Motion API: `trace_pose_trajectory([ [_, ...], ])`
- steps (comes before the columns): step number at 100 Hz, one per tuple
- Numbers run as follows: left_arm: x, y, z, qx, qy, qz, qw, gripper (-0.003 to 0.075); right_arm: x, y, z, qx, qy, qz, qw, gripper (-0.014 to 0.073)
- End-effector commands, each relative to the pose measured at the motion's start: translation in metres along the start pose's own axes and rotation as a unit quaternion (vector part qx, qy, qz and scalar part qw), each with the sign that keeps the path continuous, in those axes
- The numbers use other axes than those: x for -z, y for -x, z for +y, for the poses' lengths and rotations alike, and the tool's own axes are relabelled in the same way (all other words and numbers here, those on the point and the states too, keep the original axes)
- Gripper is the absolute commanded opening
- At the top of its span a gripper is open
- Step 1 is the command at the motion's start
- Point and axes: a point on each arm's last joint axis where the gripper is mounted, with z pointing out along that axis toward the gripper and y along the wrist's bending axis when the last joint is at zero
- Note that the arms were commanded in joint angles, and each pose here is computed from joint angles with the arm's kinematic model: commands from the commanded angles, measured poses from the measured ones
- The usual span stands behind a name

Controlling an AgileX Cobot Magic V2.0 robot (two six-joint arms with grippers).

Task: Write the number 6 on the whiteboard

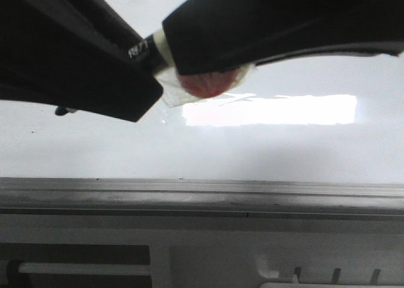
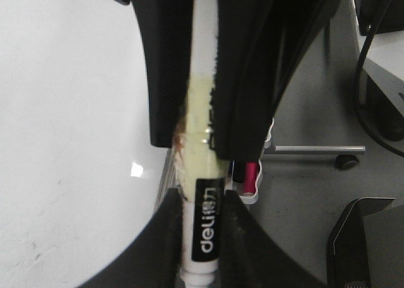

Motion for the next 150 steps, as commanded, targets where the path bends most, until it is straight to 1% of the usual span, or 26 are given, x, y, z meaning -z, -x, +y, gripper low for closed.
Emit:
trace_pose_trajectory([
  [1, 0.007, 0.014, 0.006, 0.006, 0.029, -0.041, 0.999, -0.0019, 0.003, 0.015, 0.004, -0.004, 0.015, -0.032, 0.999, -0.0068],
  [10, 0.007, 0.014, 0.006, 0.006, 0.029, -0.041, 0.999, -0.0013, 0.003, 0.015, 0.004, -0.004, 0.015, -0.032, 0.999, -0.0063],
  [13, 0.008, 0.014, 0.006, 0.008, 0.029, -0.041, 0.999, 0.0002, 0.003, 0.015, 0.004, -0.002, 0.013, -0.033, 0.999, -0.0063],
  [17, 0.007, 0.014, 0.006, 0.018, 0.026, -0.043, 0.999, 0.0049, 0.005, 0.016, 0.005, 0.003, 0.011, -0.034, 0.999, -0.0062],
  [24, 0.008, 0.015, 0.005, 0.032, 0.017, -0.044, 0.998, 0.0185, 0.011, 0.017, 0.006, 0.028, -0.002, -0.035, 0.999, -0.0061],
  [27, 0.008, 0.015, 0.004, 0.038, 0.014, -0.045, 0.998, 0.0274, 0.014, 0.016, 0.007, 0.040, -0.010, -0.032, 0.999, -0.0059],
  [28, 0.008, 0.015, 0.004, 0.040, 0.013, -0.045, 0.998, 0.0274, 0.016, 0.017, 0.007, 0.040, -0.014, -0.034, 0.999, -0.0059],
  [33, 0.010, 0.016, 0.003, 0.067, 0.012, -0.051, 0.996, 0.0436, 0.025, 0.018, 0.008, 0.048, -0.041, -0.035, 0.997, -0.0059],
  [35, 0.010, 0.016, 0.003, 0.073, 0.012, -0.051, 0.996, 0.0452, 0.028, 0.019, 0.008, 0.051, -0.048, -0.036, 0.997, -0.0059],
  [37, 0.013, 0.017, 0.003, 0.080, 0.013, -0.054, 0.995, 0.0512, 0.030, 0.018, 0.007, 0.055, -0.057, -0.033, 0.996, -0.0059],
  [39, 0.015, 0.017, 0.003, 0.086, 0.014, -0.059, 0.995, 0.0547, 0.034, 0.019, 0.008, 0.062, -0.065, -0.034, 0.995, -0.0059],
  [41, 0.018, 0.018, 0.003, 0.092, 0.016, -0.063, 0.994, 0.0573, 0.040, 0.020, 0.010, 0.075, -0.074, -0.039, 0.994, -0.0059],
  [45, 0.023, 0.020, 0.003, 0.101, 0.019, -0.072, 0.992, 0.0591, 0.048, 0.022, 0.013, 0.081, -0.088, -0.047, 0.992, -0.0059],
  [56, 0.046, 0.024, 0.001, 0.127, 0.034, -0.111, 0.985, 0.0554, 0.068, 0.021, 0.021, 0.092, -0.109, -0.052, 0.988, -0.0053],
  [67, 0.078, 0.022, -0.004, 0.144, 0.068, -0.175, 0.972, 0.0475, 0.084, 0.014, 0.026, 0.114, -0.131, -0.025, 0.984, -0.0052],
  [74, 0.097, 0.017, -0.007, 0.163, 0.099, -0.223, 0.956, 0.0424, 0.092, 0.011, 0.025, 0.134, -0.163, -0.007, 0.977, -0.0052],
  [76, 0.103, 0.013, -0.008, 0.171, 0.112, -0.242, 0.948, 0.0407, 0.094, 0.010, 0.024, 0.138, -0.173, -0.003, 0.975, -0.0052],
  [85, 0.114, -0.002, -0.013, 0.180, 0.146, -0.284, 0.930, 0.0369, 0.097, 0.009, 0.020, 0.151, -0.199, 0.003, 0.968, -0.0052],
  [94, 0.118, -0.017, -0.018, 0.195, 0.174, -0.313, 0.913, 0.0335, 0.096, 0.015, 0.017, 0.156, -0.214, -0.019, 0.964, -0.0052],
  [98, 0.117, -0.024, -0.019, 0.215, 0.182, -0.324, 0.903, 0.0316, 0.094, 0.019, 0.013, 0.158, -0.226, -0.035, 0.961, -0.0053],
  [103, 0.116, -0.031, -0.019, 0.246, 0.191, -0.337, 0.889, 0.0275, 0.091, 0.023, 0.009, 0.158, -0.237, -0.048, 0.957, -0.0054],
  [110, 0.114, -0.038, -0.019, 0.273, 0.196, -0.341, 0.878, 0.0204, 0.085, 0.027, 0.003, 0.158, -0.249, -0.059, 0.954, -0.0054],
  [117, 0.111, -0.040, -0.020, 0.282, 0.192, -0.337, 0.878, 0.0125, 0.078, 0.028, -0.002, 0.155, -0.254, -0.057, 0.953, -0.0054],
  [125, 0.109, -0.042, -0.022, 0.282, 0.184, -0.329, 0.882, 0.0037, 0.072, 0.030, -0.007, 0.153, -0.256, -0.053, 0.953, -0.0054],
  [132, 0.107, -0.042, -0.023, 0.281, 0.176, -0.323, 0.886, -0.0020, 0.068, 0.032, -0.011, 0.156, -0.261, -0.052, 0.951, -0.0054],
  [150, 0.105, -0.043, -0.027, 0.279, 0.160, -0.311, 0.894, -0.0019, 0.057, 0.037, -0.022, 0.159, -0.275, -0.050, 0.947, -0.0053],
])
